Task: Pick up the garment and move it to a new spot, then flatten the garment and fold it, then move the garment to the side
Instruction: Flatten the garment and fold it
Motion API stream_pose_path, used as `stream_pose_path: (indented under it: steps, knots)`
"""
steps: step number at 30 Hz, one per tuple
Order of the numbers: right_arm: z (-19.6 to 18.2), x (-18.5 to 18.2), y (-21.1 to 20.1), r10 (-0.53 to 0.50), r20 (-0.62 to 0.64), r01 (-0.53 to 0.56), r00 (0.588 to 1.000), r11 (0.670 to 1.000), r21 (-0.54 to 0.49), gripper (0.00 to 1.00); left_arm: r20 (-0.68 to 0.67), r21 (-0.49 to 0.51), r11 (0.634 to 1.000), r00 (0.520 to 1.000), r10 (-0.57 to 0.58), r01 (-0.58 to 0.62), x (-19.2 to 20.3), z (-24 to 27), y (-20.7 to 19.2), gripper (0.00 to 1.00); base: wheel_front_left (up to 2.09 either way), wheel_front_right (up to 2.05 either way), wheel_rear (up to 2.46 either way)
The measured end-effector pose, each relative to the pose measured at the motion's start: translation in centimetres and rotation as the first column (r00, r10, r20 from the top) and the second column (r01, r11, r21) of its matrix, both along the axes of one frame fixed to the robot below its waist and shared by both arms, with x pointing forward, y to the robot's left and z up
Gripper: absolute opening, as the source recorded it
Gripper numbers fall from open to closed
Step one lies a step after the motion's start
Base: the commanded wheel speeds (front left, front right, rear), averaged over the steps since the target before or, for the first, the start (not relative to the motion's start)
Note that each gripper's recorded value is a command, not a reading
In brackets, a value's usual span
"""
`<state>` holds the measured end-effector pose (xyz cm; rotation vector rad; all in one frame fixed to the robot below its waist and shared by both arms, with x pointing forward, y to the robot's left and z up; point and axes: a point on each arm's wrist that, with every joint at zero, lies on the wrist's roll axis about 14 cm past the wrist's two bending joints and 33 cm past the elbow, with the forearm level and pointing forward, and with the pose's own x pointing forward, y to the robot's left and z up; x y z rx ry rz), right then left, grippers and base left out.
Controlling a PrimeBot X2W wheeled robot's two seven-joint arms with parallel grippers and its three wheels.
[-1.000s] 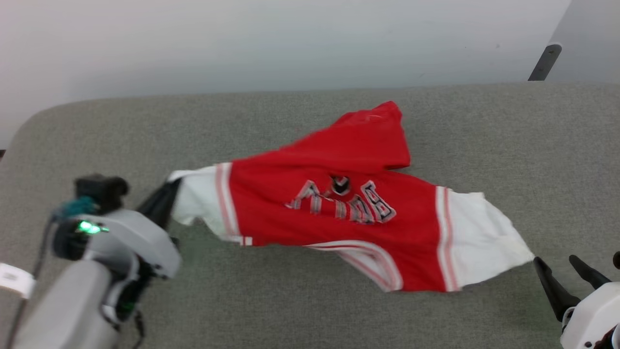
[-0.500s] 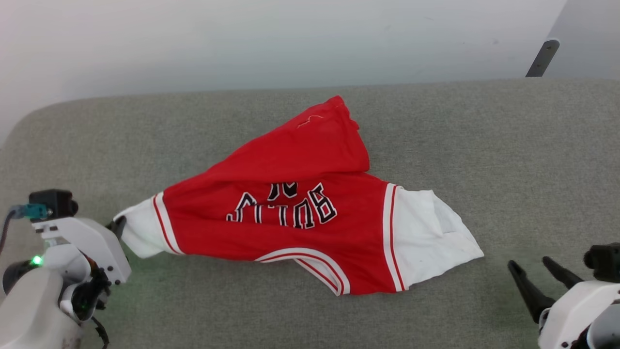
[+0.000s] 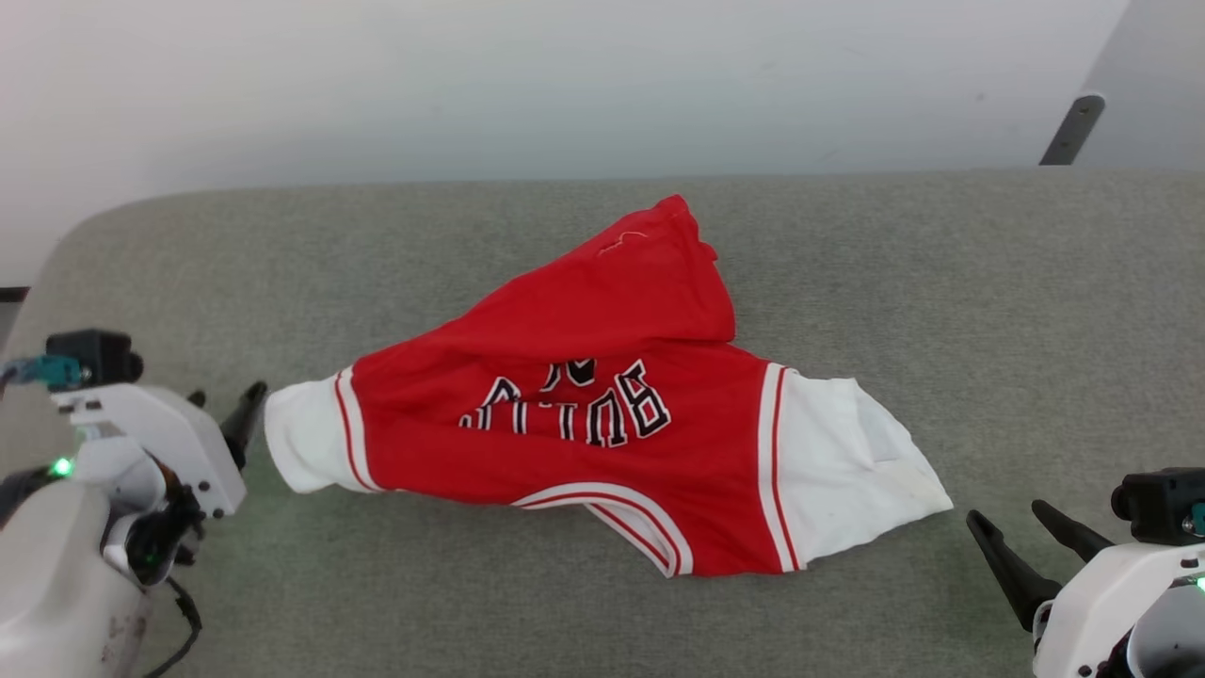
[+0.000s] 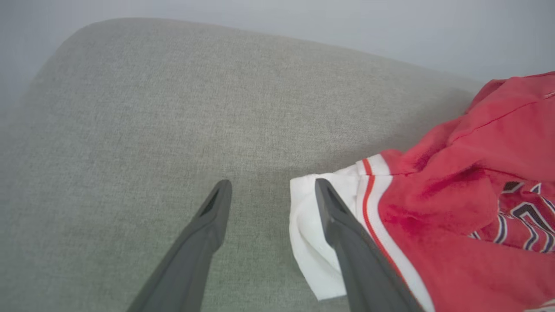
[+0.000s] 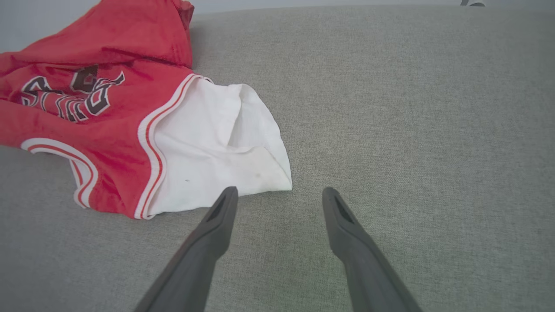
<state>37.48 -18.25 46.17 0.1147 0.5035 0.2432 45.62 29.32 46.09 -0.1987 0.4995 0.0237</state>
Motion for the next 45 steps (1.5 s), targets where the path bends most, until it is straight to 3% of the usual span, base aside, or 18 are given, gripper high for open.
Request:
stream_pose_path:
  steps: [4,10,18,27,28,30,32,37,45]
  knots:
    - [0.0,0.3,0.4,0.019,-0.003,-0.019,1.000,1.000,-0.008,1.00,-0.011,0.028,0.999,0.999,-0.035,0.036,-0.1,0.7,-0.1,1.00,0.00,0.00,0.00]
    - [0.2,1.0,1.1,0.049,-0.004,-0.049,0.999,0.999,-0.013,1.00,-0.161,0.074,0.992,0.983,-0.093,0.106,-0.4,-0.8,-1.1,1.00,0.00,0.00,0.00]
    - [0.6,1.7,1.2,0.055,0.009,-0.055,0.998,0.998,-0.014,1.00,-0.346,0.135,0.982,0.935,-0.077,0.131,-0.8,-4.3,-0.6,1.00,0.00,0.00,0.00]
    - [0.4,1.6,0.8,0.059,-0.027,-0.060,0.998,0.998,-0.029,1.00,-0.469,-0.004,0.998,0.881,-0.060,0.066,-1.3,-7.4,-2.2,1.00,0.00,0.00,0.00]
    - [0.4,1.6,0.9,0.064,-0.035,-0.065,0.997,0.997,-0.029,1.00,-0.483,-0.010,0.998,0.873,-0.064,0.068,-1.4,-7.5,-2.3,0.92,0.00,0.00,0.00]
    - [0.3,1.5,0.9,0.073,-0.056,-0.076,0.996,0.996,-0.036,1.00,-0.500,-0.042,0.998,0.863,-0.066,0.051,-1.5,-7.7,-2.7,0.41,0.00,0.00,0.00]
    - [-0.2,1.2,1.3,0.094,-0.103,-0.098,0.990,0.994,-0.036,1.00,-0.530,-0.074,0.996,0.845,-0.073,0.039,-1.7,-8.0,-3.1,0.00,0.00,0.00,0.00]
    - [-1.1,0.7,1.8,0.140,-0.207,-0.154,0.968,0.987,-0.050,1.00,-0.540,-0.122,0.991,0.834,-0.113,0.055,-1.3,-8.2,-4.2,0.00,0.00,0.00,0.00]
    - [-2.1,3.5,1.3,0.123,-0.309,-0.161,0.943,0.982,-0.101,1.00,-0.481,-0.117,0.991,0.869,-0.119,0.071,0.4,-7.5,-4.5,0.00,0.00,0.00,0.00]
